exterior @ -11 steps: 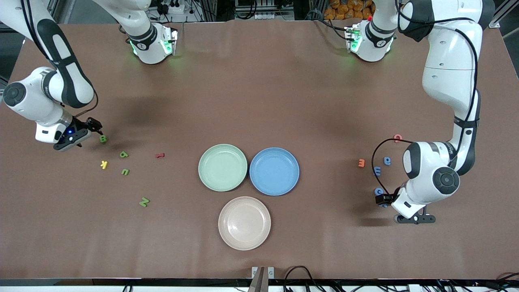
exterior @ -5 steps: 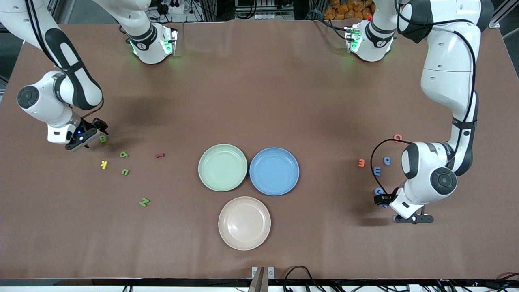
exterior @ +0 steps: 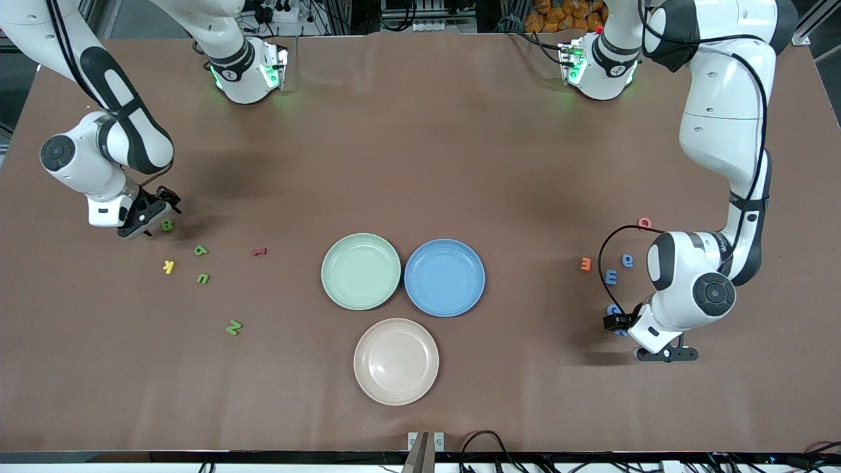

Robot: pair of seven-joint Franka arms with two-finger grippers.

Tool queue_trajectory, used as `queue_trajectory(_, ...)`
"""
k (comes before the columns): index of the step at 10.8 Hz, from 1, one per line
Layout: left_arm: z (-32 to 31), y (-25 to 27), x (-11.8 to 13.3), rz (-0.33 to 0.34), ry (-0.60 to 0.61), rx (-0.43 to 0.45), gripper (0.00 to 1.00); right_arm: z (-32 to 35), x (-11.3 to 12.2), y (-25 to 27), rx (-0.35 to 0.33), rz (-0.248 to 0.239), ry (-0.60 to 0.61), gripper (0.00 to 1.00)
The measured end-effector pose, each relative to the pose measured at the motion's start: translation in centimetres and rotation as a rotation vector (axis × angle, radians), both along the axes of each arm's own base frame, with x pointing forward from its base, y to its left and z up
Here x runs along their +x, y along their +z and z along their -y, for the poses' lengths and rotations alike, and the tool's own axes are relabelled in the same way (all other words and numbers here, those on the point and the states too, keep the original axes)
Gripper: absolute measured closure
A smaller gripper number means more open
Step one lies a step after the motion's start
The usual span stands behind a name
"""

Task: Sort letters by color into matching plates
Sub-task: 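Grasp the blue x with the left gripper while the right gripper descends, then drop the x on the blue plate while the right gripper grasps B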

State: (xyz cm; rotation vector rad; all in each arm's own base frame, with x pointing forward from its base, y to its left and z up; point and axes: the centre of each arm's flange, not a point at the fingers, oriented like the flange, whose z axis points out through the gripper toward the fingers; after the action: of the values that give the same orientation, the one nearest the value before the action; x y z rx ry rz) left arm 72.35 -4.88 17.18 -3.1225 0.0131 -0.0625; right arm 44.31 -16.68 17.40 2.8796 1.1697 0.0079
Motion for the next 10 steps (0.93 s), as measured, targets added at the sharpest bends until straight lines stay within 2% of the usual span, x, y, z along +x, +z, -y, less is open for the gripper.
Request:
queue_trajectory(1,0.0,-0.1,0.0,-0.002,0.0,0.0,0.0,0.4,-0.3,-0.1,0.0,-0.002,0.009,0.0)
queue_trajectory(2,0.0,-0.2,0.0,-0.002,0.001,0.0,0.05,0.9,-0.5,-0.1,0.0,-0.003,0.017,0.01)
queue_trajectory(5,0.0,0.6,0.4,0.013,0.035,-0.007,0.48,1.6,-0.7,-0.1,-0.001,-0.002,0.024,0.08)
queue_trajectory(7,0.1,0.9,0.5,0.018,0.043,-0.011,0.71,1.5,-0.6,-0.1,-0.003,0.004,0.027,0.08)
queue_trajectory(10,0.1,0.9,0.5,0.018,0.05,-0.012,0.72,1.4,-0.6,-0.1,-0.002,0.004,0.03,0.07)
